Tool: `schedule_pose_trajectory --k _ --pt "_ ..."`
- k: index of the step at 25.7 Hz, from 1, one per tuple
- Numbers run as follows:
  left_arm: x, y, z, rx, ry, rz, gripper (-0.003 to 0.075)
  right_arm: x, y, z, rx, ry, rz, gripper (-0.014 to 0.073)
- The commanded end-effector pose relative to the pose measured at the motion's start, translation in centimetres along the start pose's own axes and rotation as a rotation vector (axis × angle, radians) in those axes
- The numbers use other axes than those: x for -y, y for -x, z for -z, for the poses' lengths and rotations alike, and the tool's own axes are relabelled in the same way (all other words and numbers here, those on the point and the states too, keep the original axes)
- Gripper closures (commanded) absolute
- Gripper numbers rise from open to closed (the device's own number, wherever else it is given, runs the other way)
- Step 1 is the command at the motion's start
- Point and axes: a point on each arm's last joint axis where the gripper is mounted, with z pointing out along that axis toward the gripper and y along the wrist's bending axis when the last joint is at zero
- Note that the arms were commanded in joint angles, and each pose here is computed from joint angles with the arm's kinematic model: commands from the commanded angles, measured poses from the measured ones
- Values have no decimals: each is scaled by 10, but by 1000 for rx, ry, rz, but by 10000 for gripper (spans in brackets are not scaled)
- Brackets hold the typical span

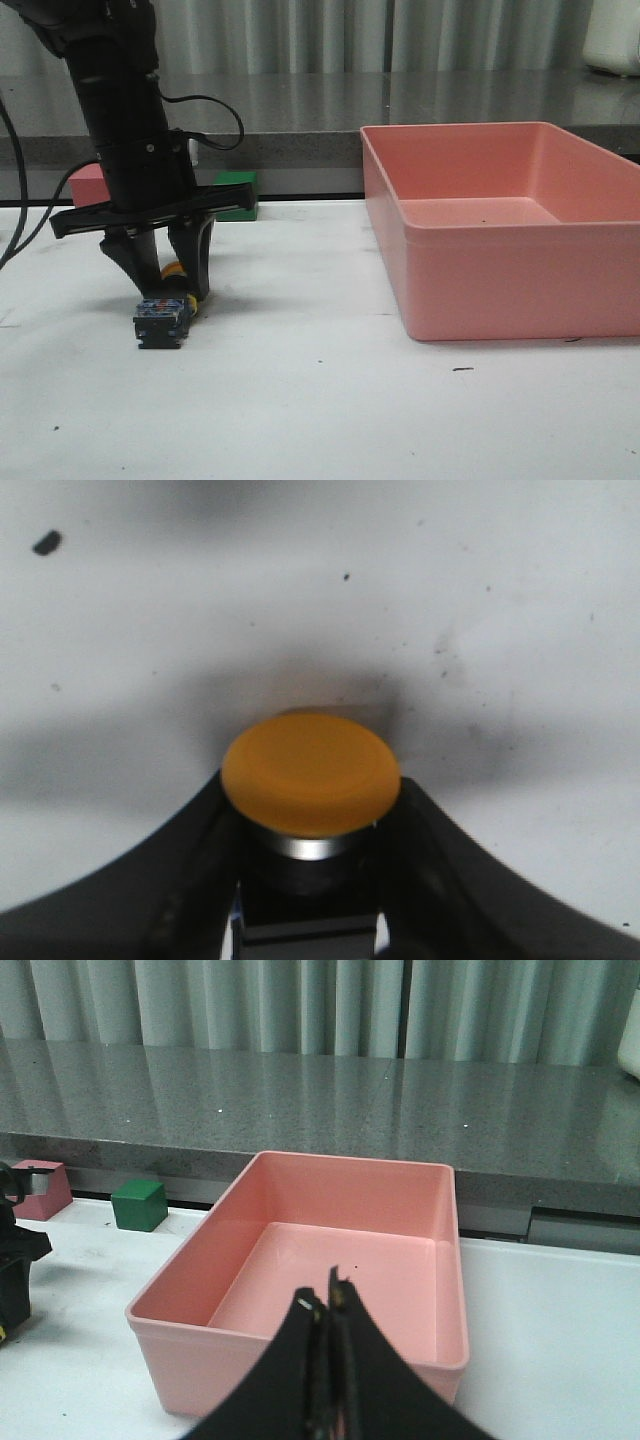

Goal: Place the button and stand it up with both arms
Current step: 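Lift the button with the left gripper and swing it upward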

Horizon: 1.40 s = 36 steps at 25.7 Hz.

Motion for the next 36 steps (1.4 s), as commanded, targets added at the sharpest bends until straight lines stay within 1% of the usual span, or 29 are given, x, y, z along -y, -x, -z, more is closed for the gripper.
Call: schedule_pose_trajectory --k 1,4,8,10,12,15,17,18,21,22,24,26,29,30,32,34,36 --pt "9 -1 29 61 -32 -29 619 0 15 1 96 -8 13 655" --pt "10 -3 29 55 -30 -61 638 0 15 1 96 -8 13 655" --pt "14 -5 37 80 -29 -99 638 0 15 1 96 -8 13 655" --pt "18 -7 44 117 -12 -140 638 0 15 1 96 -8 13 655" --pt "23 -12 56 191 17 -189 638 0 15 1 96 -8 13 655" --pt "31 -26 82 372 1 -252 638 0 15 1 96 -8 13 655" --pt "29 -39 95 495 -39 -261 638 0 15 1 96 -8 13 655" --pt "25 -46 96 535 -51 -261 638 0 15 1 96 -8 13 655" --pt "11 -73 111 731 -93 -284 638 0 15 1 96 -8 13 655" --pt "7 -84 120 827 -111 -303 638 0 15 1 96 -8 13 655" --pt "-5 -109 127 959 -136 -335 638 0 15 1 96 -8 13 655" --pt "-15 -134 136 1109 -191 -346 638 0 15 1 96 -8 13 655" --pt "-32 -176 148 1386 -296 -368 638 0 15 1 96 -8 13 655" --pt "-37 -188 148 1456 -323 -370 638 0 15 1 96 -8 13 655" --pt "-49 -212 144 1590 -336 -412 638 0 15 1 96 -8 13 655" --pt "-57 -226 139 1635 -329 -433 638 0 15 1 96 -8 13 655" --pt "-60 -231 136 1633 -326 -434 638 0 15 1 96 -8 13 655"
